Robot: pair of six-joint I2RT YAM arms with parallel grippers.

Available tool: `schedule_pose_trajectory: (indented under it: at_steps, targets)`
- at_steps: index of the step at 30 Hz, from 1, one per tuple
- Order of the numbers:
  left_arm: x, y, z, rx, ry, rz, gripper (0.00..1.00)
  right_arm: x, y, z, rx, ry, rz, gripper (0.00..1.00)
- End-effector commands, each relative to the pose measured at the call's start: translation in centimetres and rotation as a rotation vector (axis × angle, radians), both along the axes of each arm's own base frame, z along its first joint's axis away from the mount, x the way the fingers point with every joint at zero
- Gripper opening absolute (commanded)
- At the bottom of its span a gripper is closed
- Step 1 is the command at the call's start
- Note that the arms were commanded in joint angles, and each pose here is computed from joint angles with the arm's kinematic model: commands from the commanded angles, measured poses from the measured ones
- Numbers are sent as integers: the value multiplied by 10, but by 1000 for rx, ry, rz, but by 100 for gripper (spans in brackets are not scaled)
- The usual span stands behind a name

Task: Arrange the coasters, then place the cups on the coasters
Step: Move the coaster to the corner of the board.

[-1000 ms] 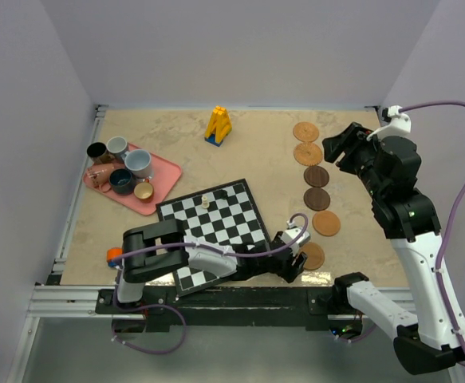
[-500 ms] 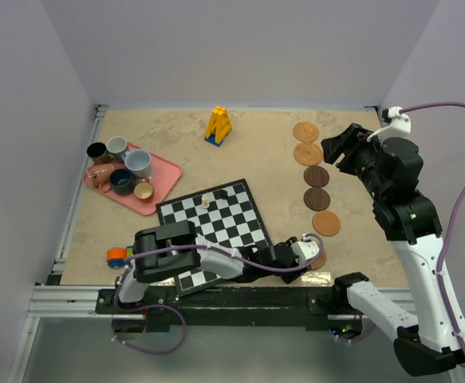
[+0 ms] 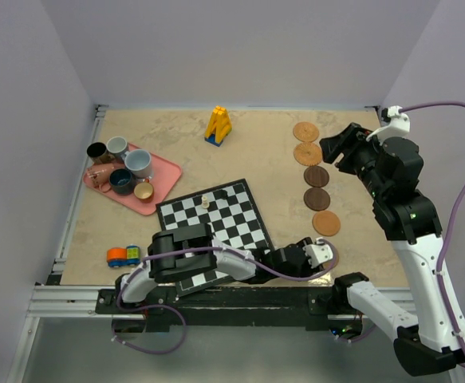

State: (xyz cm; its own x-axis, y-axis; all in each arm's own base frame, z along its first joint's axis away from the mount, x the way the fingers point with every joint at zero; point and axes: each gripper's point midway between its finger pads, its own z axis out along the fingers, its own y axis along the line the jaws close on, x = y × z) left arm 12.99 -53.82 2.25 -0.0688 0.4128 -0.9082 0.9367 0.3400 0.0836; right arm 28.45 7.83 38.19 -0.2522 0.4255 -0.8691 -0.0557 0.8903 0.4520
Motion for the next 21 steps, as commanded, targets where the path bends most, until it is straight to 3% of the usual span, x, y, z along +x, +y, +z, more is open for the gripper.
schedule_pose_trajectory:
  at_steps: [1,6,14,21]
  targets:
    - [5,12,-40,128,-25,20,56,1,4,16,7,-52,23,66]
    - [12,15,-35,115,-27,79,56,2,4,13,5,-47,20,66]
    - [-13,11,-8,-30,56,20,60,5,5,7,5,-40,22,66]
    - [-29,2,-19,-10,83,-27,58,4,4,8,6,-44,20,66]
